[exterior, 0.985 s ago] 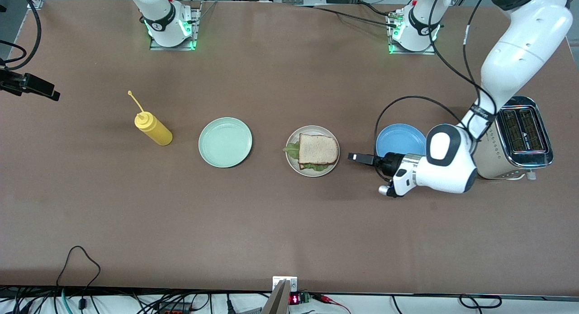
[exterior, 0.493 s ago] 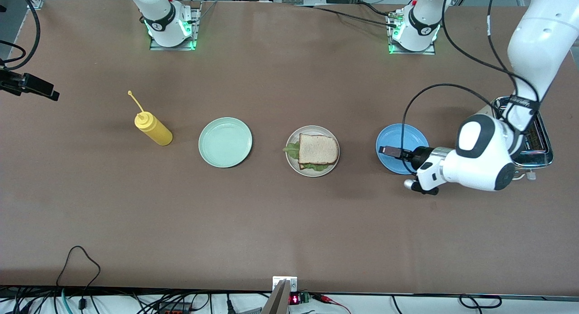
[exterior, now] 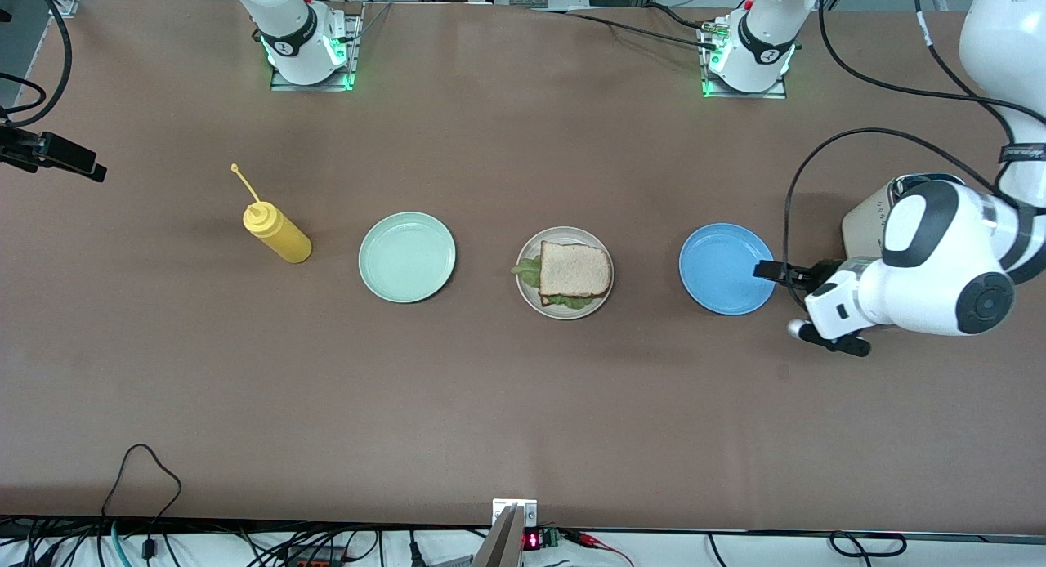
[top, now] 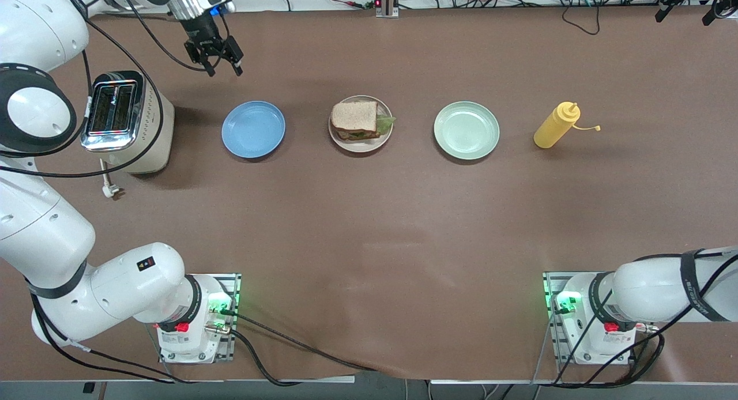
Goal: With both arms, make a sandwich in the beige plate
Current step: 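Open the left gripper and withdraw it back toward the toaster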
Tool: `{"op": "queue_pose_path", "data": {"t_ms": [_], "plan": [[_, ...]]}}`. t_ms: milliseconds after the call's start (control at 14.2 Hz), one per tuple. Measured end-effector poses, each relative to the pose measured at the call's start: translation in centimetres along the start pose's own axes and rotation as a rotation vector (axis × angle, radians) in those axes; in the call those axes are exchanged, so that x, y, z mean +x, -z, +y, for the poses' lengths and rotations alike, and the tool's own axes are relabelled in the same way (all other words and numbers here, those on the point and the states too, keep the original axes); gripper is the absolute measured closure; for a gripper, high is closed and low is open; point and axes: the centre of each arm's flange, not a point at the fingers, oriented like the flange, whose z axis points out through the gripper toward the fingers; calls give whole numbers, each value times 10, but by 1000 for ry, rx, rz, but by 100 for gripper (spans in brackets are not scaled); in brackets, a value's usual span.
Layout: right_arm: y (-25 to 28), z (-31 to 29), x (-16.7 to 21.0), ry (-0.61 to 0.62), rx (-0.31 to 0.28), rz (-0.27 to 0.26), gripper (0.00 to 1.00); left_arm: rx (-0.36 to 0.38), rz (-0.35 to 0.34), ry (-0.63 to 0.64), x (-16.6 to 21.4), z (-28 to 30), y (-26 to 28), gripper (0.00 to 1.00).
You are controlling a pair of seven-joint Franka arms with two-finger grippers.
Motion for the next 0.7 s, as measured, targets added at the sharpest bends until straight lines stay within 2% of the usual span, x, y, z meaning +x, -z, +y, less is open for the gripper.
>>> {"op": "queue_pose_path", "data": {"t_ms": [282, 493, 704], "plan": [[0, 0, 0, 0, 0, 0, 0, 134, 87, 79, 4, -10, 56, 0], [0, 0, 0, 0, 0, 0, 0, 162, 185, 186, -18, -18, 116, 0], [0, 0, 0, -1, 0, 0, 0, 187, 277, 268, -57, -29, 173, 0]]}}
